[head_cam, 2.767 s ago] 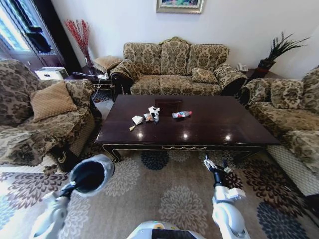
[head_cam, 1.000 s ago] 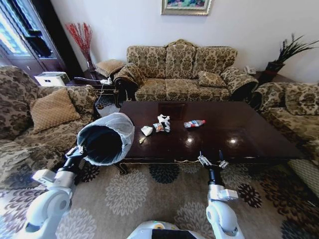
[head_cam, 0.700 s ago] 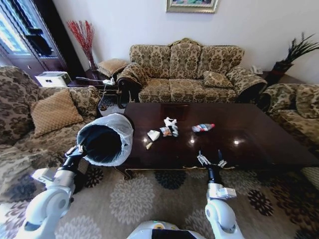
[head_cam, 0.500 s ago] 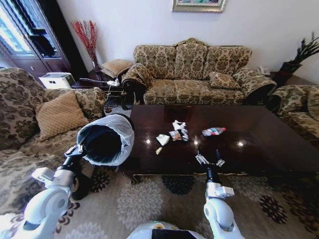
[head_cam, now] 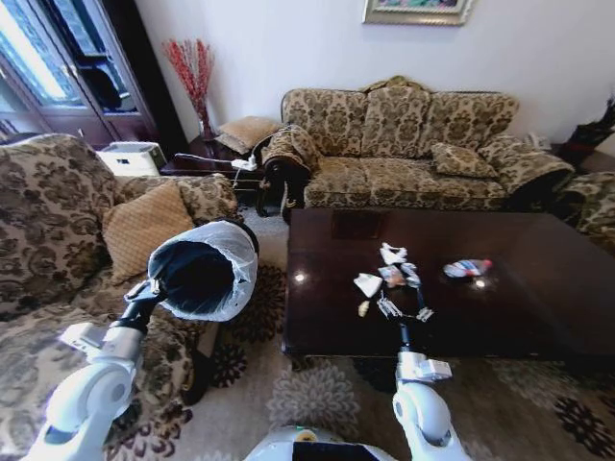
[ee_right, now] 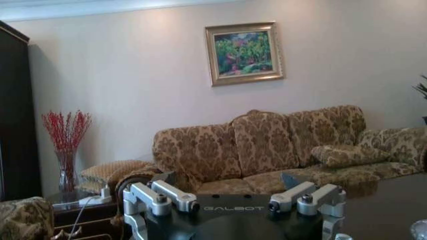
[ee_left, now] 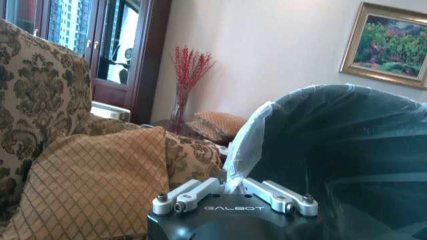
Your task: Move to the front of the table and place the trash on the table into the trash bin.
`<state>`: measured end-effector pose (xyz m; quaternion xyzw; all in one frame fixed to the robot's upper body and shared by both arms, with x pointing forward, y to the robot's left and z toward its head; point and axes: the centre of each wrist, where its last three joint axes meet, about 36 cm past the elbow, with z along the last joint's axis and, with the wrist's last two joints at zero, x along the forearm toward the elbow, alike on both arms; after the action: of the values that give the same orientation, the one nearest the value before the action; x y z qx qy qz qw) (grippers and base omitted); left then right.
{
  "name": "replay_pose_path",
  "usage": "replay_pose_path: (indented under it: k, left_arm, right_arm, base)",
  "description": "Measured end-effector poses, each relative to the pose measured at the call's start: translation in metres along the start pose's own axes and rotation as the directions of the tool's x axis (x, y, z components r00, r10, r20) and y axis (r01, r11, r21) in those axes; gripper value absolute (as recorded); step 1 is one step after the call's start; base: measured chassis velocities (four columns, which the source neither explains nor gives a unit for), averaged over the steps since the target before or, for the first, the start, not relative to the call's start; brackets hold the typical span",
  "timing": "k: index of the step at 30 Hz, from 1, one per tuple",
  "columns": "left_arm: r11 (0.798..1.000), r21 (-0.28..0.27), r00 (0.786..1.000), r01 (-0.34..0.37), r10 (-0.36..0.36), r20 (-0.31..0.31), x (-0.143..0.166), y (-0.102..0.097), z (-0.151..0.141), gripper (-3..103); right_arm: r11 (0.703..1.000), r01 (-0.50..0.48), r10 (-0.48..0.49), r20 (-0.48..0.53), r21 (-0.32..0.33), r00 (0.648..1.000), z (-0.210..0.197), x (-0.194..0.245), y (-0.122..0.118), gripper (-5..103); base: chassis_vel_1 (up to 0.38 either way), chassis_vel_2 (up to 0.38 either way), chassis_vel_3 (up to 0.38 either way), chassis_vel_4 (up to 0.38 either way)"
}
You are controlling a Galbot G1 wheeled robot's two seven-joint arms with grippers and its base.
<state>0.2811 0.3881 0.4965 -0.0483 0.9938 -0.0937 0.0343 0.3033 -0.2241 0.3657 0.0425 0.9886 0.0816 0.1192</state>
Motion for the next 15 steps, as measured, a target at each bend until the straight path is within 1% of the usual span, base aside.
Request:
replay_pose_path:
  k: [5, 9, 15]
  left_arm:
    - [1.000, 0.000, 1.000, 0.000, 0.000, 0.000, 0.0001, -0.0001, 0.0001, 0]
    - [1.000, 0.001, 1.000, -0.002, 0.002, -0.001, 0.0001, -0.0003, 0.0002, 0]
    - [1.000, 0.001, 1.000, -0.001, 0.001, 0.000, 0.0001, -0.0002, 0.0002, 0]
  right_arm:
    - [1.000, 0.000, 0.000, -0.001, 0.001, 1.000, 0.0000, 0.0003, -0.0003, 100]
    - [1.000, -0.001, 0.001, -0.001, 0.002, 1.000, -0.0001, 0.0002, -0.0007, 100]
    - [1.000, -0.001, 0.001, -0.001, 0.001, 1.000, -0.0001, 0.0002, -0.0005, 100]
  base:
    - [0.018, -0.033, -0.012, 0.013]
    - [-0.068, -0.097, 0.030, 0.055]
    - [0.000, 0.000, 0.000, 0.000]
